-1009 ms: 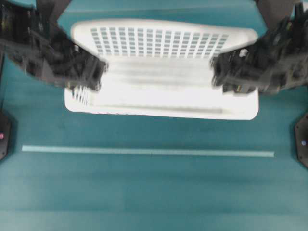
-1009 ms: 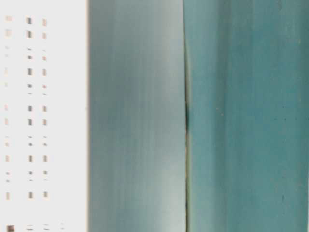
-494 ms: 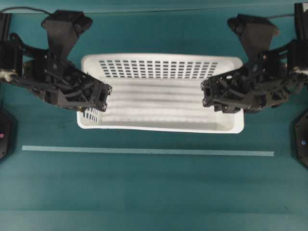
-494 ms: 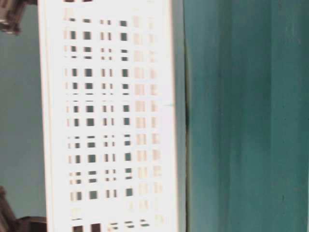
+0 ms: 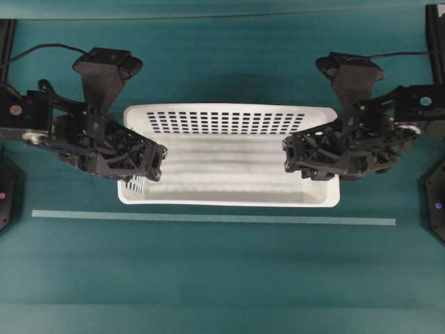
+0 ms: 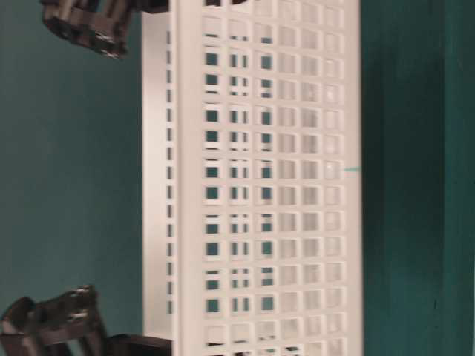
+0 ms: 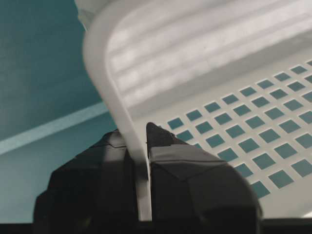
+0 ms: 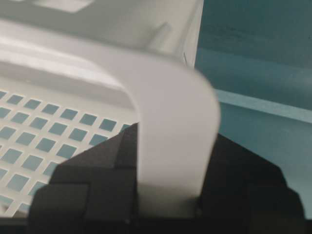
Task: Lift the white basket with both hands.
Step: 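Lower the held basket back onto the table with both grippers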
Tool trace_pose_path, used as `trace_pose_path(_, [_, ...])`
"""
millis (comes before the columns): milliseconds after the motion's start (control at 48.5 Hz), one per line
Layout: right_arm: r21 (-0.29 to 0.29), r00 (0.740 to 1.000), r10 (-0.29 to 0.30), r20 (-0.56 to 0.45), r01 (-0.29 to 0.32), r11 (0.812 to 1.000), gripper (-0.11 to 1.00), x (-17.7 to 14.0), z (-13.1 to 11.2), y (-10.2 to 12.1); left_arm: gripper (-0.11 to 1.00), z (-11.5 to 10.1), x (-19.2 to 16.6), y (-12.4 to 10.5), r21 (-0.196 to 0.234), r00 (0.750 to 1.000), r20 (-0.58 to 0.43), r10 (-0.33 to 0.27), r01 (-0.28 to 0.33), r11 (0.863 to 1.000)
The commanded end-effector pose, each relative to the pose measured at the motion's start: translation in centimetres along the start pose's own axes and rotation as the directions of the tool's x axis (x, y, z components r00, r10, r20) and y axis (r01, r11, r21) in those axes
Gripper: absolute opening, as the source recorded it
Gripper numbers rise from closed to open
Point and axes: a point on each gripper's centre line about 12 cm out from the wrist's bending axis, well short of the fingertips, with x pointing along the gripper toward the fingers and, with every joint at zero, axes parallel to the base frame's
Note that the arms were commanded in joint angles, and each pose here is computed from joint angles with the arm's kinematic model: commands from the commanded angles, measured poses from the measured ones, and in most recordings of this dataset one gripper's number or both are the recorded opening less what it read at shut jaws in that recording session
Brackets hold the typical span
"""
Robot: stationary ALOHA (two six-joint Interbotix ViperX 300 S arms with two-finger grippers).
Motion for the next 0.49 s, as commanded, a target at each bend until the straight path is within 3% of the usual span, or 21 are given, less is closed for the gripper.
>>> trace_pose_path(0, [-0.103, 1.000, 0.001, -0.011, -0.002, 0.995, 0.18, 1.2, -0.7, 0.8, -0.04, 0.0, 0.6, -0.7, 0.027, 0.999, 0.011, -0.032, 0.032, 0.999])
trace_pose_path(474, [-0.107, 0.999, -0.032, -0.014, 0.030, 0.994, 0.18, 4.1, -0.7, 0.6, -0.04, -0.8, 3.5, 0.5, 0.033, 1.000, -0.008, 0.006, -0.006, 0.999])
